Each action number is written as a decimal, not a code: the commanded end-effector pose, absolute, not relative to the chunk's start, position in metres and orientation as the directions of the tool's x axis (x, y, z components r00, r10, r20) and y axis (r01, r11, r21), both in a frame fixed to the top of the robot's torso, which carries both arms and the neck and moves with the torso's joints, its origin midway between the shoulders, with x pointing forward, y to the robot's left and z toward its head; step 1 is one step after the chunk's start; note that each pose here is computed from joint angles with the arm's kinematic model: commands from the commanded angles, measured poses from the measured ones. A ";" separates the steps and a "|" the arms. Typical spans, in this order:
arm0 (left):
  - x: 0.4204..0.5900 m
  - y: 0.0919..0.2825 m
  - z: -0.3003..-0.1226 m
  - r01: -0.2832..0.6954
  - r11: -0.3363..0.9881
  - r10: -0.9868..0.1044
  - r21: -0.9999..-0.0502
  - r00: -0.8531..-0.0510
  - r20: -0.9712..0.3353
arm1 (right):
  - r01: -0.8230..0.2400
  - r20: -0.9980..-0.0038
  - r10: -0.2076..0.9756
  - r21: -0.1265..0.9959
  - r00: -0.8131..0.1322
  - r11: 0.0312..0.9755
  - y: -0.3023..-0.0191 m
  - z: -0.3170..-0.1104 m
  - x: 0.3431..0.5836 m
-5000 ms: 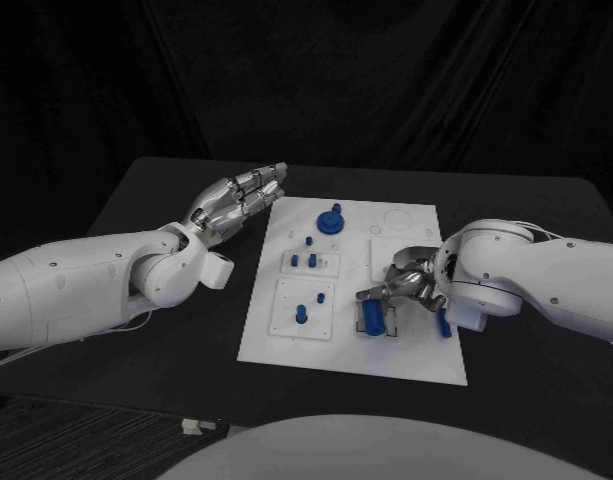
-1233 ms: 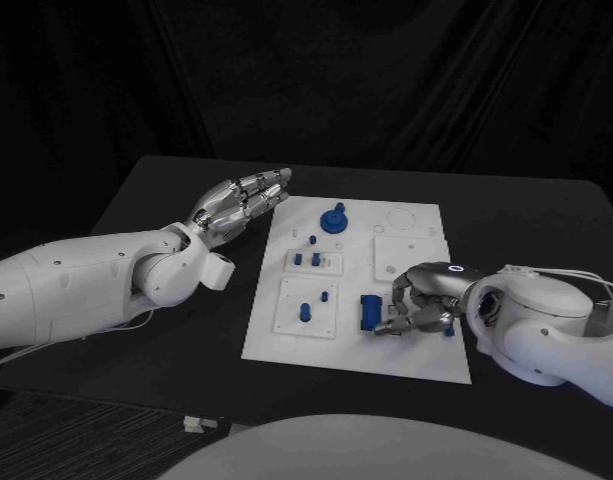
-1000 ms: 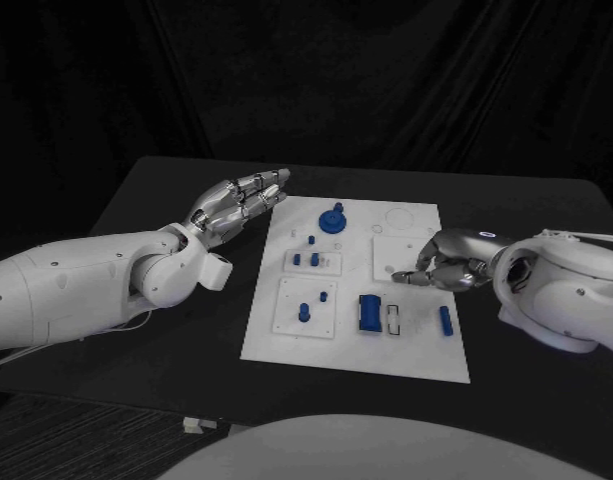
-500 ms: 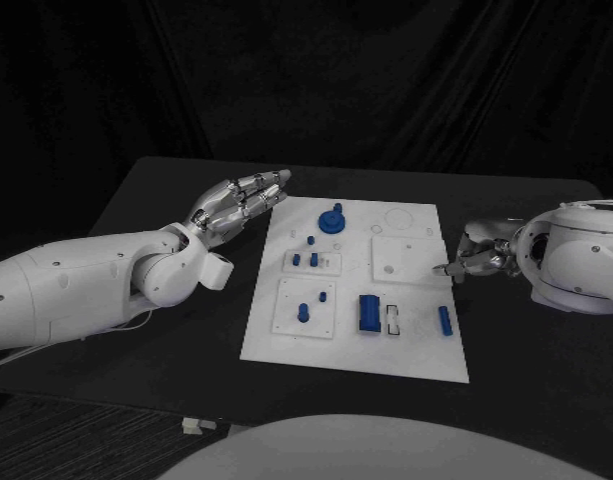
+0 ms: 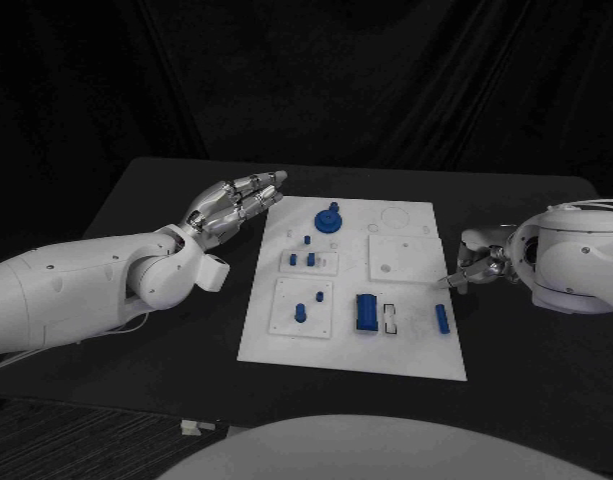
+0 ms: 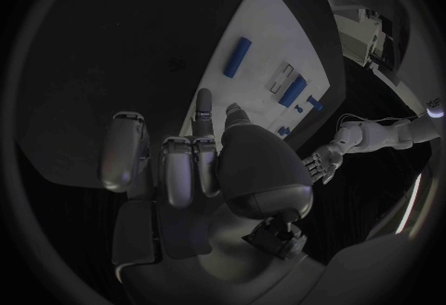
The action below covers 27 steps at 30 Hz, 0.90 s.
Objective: Assemble the parts on the task board
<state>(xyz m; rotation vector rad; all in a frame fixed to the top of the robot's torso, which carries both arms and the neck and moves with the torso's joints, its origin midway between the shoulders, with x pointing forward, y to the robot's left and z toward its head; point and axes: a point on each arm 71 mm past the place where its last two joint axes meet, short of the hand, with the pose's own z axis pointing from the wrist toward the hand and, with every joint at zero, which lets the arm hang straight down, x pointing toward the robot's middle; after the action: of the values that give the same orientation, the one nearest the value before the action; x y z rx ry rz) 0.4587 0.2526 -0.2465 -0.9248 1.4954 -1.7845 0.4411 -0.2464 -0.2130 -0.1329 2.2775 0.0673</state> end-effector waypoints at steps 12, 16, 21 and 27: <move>0.456 0.251 -0.238 0.106 -0.234 -0.809 -0.967 -0.572 0.133 | -0.142 -0.706 -0.105 -0.006 -0.700 0.990 -0.234 -0.231 0.428; 0.455 0.251 -0.238 0.104 -0.234 -0.808 -0.967 -0.574 0.134 | -0.143 -0.701 -0.102 0.001 -0.706 0.990 -0.232 -0.235 0.425; 0.456 0.250 -0.239 0.102 -0.235 -0.807 -0.967 -0.575 0.135 | -0.147 -0.692 -0.105 0.001 -0.714 0.989 -0.230 -0.239 0.423; 0.455 0.250 -0.239 0.100 -0.235 -0.806 -0.967 -0.577 0.137 | -0.152 -0.675 -0.119 -0.010 -0.728 0.988 -0.230 -0.245 0.421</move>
<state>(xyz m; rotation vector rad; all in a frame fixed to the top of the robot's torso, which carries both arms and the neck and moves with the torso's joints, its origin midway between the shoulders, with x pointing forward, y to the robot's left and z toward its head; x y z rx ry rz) 0.4568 0.2504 -0.2459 -0.9247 1.4986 -1.7966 0.4222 -0.2284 -0.2423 -0.1795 2.3742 0.0950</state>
